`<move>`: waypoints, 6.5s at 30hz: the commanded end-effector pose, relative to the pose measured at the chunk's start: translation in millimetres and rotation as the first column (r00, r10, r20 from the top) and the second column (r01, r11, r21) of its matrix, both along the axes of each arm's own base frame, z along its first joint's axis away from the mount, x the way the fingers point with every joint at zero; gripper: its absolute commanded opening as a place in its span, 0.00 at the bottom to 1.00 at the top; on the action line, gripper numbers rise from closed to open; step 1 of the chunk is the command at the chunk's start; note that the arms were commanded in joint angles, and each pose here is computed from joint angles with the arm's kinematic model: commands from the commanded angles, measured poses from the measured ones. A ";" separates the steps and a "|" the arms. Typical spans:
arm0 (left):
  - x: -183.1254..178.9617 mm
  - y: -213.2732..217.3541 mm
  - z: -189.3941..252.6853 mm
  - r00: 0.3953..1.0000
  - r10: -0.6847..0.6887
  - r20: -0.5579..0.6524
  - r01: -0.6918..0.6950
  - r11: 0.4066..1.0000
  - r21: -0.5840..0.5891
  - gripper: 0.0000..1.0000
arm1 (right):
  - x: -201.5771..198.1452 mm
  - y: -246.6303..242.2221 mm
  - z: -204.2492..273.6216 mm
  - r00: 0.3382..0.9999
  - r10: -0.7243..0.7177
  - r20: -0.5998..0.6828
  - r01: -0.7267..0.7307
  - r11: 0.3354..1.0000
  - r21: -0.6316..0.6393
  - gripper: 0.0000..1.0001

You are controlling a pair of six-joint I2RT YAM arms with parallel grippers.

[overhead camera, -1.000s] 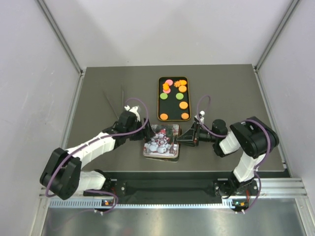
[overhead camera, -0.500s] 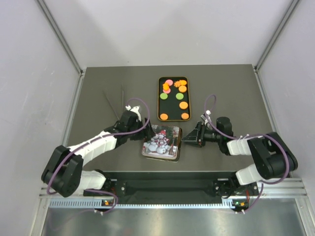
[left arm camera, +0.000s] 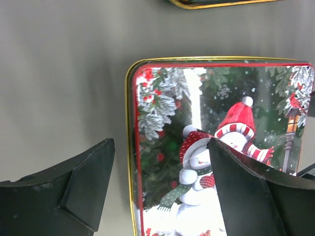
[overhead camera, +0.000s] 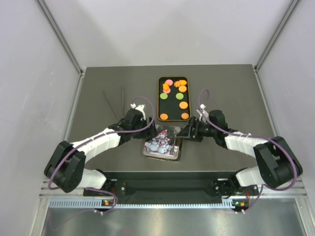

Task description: Pack the cookies

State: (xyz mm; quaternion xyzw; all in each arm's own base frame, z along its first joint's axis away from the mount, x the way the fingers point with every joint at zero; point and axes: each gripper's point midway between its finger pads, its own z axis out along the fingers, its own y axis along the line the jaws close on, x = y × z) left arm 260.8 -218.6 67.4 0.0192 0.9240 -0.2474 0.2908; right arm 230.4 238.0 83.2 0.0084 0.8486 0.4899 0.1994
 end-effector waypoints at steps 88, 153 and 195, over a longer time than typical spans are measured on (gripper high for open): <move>21.1 -50.4 25.8 0.984 -0.180 -0.007 0.178 0.967 0.183 0.91 | 1.2 -25.0 -92.3 0.991 -0.135 -0.010 0.131 0.971 -0.199 0.17; 59.7 -30.1 76.8 0.992 -0.060 0.108 0.041 0.985 0.166 0.93 | -24.7 8.0 -73.1 0.996 -0.069 0.049 0.076 0.985 -0.154 0.50; 23.9 24.3 38.0 0.994 0.108 -0.022 -0.108 0.994 -0.024 0.91 | 7.6 1.2 32.6 0.929 0.099 0.357 0.144 0.792 -0.594 0.04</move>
